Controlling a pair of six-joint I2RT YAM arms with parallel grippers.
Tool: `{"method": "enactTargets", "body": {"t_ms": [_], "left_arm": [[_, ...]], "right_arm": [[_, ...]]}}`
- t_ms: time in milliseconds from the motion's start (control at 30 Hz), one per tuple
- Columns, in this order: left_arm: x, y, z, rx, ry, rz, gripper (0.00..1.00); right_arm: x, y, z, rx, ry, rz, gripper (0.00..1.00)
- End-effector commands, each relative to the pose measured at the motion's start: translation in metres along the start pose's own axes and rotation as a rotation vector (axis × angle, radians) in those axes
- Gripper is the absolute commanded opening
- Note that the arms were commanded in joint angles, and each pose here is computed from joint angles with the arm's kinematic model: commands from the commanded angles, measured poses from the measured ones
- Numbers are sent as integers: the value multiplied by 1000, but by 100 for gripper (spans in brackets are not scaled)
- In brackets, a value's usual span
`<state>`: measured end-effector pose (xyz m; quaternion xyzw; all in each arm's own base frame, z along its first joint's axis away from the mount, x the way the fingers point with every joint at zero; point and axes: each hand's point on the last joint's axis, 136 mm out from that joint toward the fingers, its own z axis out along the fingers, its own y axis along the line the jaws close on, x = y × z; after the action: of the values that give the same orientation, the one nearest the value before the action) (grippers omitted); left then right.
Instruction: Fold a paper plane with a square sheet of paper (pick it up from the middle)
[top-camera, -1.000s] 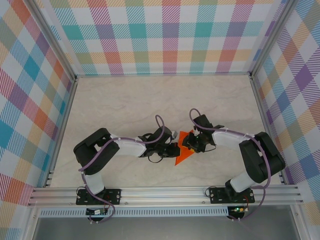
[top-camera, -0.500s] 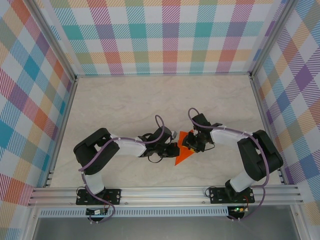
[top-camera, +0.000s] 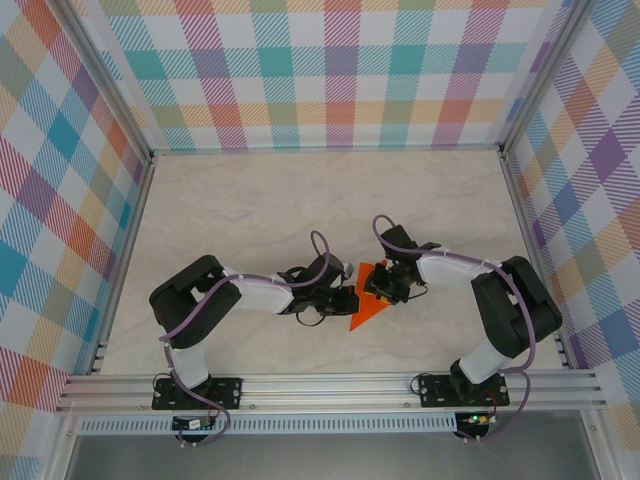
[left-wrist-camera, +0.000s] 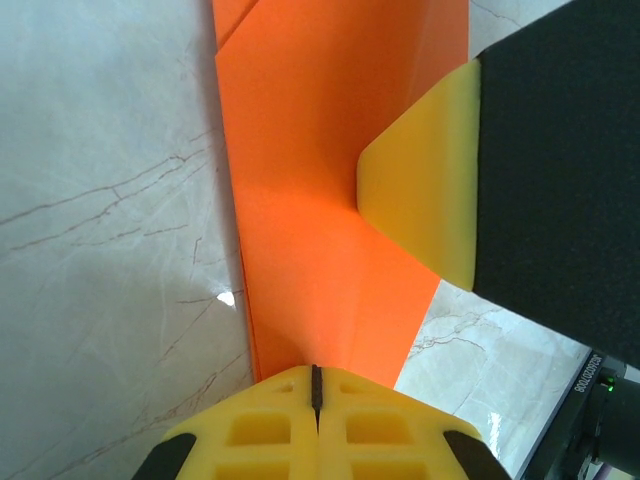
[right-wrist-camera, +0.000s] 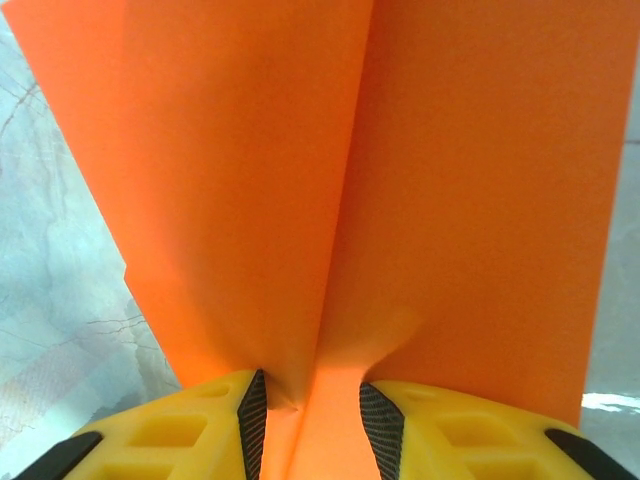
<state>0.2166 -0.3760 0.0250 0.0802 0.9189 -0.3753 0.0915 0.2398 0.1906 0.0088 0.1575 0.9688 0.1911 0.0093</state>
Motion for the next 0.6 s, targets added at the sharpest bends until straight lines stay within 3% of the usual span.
{"method": "enactTargets", "body": {"t_ms": [0,567], "left_arm": [[-8,8,-1,-33,-9,-14,2],[-5,14,-2,-59,-8,-14,2]], "right_arm": [[17,-72,28,281,38,52,37],[19,-72,38,315,67,35,38]]}}
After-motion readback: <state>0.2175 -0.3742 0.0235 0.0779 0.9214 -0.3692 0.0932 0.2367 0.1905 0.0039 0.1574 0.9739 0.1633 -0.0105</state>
